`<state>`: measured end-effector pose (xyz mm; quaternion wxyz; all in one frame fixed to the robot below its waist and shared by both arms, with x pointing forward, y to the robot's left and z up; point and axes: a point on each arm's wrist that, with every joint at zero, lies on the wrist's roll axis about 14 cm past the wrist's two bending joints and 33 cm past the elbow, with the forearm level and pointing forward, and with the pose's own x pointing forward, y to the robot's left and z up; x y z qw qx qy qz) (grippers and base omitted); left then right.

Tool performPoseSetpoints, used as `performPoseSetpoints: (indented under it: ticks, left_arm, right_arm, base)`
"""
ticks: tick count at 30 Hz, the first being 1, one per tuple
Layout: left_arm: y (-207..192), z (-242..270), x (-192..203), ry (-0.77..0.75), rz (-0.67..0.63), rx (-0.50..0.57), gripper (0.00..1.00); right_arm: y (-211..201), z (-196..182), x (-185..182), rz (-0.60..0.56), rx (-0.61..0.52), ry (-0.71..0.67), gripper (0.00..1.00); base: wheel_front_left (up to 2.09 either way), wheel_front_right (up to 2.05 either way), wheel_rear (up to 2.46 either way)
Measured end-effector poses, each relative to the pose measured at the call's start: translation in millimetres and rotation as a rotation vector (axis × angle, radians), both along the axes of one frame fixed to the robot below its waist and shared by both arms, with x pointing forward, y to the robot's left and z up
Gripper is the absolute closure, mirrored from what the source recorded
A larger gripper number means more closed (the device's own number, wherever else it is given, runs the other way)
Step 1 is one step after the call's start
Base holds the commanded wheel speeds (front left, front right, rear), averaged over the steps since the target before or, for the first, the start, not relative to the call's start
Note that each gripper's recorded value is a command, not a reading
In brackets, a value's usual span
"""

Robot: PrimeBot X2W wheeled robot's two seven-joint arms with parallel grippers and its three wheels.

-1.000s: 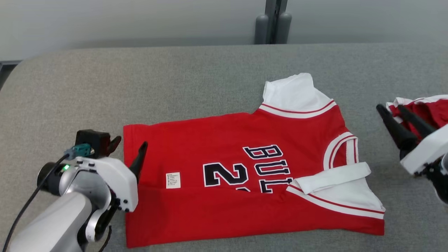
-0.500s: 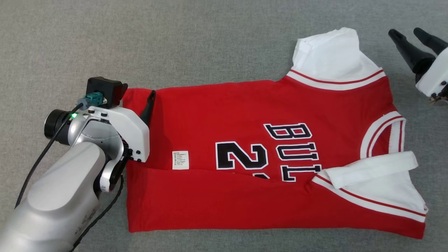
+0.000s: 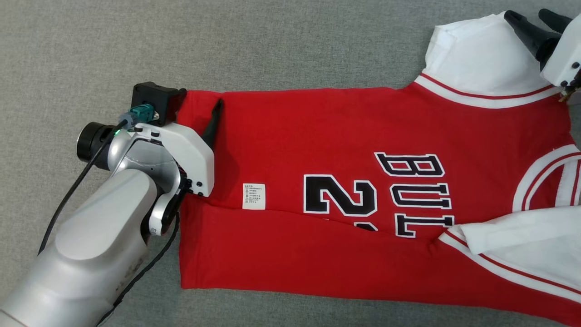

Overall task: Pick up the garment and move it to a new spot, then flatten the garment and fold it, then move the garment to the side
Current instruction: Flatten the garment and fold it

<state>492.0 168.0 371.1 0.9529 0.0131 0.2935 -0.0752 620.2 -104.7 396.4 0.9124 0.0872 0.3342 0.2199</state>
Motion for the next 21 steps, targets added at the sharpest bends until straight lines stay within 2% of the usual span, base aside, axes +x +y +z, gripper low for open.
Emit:
performPoseSetpoints:
  ticks: [4, 10, 11, 12, 13, 14, 21]
  left_arm:
    - [0.4, -1.0, -0.2, -0.002, 0.006, -0.004, 0.0]
    - [-2.1, -1.4, -1.1, -0.001, 0.006, -0.013, 0.0]
    - [-1.9, -1.4, -1.3, 0.0, 0.007, -0.013, 0.0]
    - [-1.8, -1.4, -1.4, 0.0, 0.007, -0.013, 0.0]
    - [-1.7, -1.4, -1.5, 0.0, 0.007, -0.012, 0.0]
    - [-1.5, -1.5, -1.6, 0.001, 0.008, -0.012, 0.0]
    - [-1.2, -2.1, -1.6, 0.005, 0.008, -0.014, 0.0]
  right_arm:
    - [11.6, -19.9, -3.9, 0.02, -0.002, 0.079, 0.0]
    - [19.6, -21.3, -1.8, 0.035, 0.005, 0.091, 0.02]
    - [20.6, -21.6, -2.1, 0.037, 0.006, 0.092, 0.51]
    - [21.8, -21.6, -2.3, 0.04, 0.005, 0.089, 0.63]
    - [23.0, -21.4, -2.3, 0.044, 0.006, 0.086, 0.92]
    - [23.9, -20.7, -1.7, 0.045, 0.007, 0.079, 1.0]
    - [29.2, -13.9, 0.7, 0.054, 0.02, 0.024, 1.0]
  base:
    - [0.0, 0.0, 0.0]
    - [0.0, 0.0, 0.0]
    - [0.0, 0.0, 0.0]
    - [0.0, 0.0, 0.0]
    - [0.0, 0.0, 0.0]
    - [0.0, 0.0, 0.0]
    - [0.0, 0.0, 0.0]
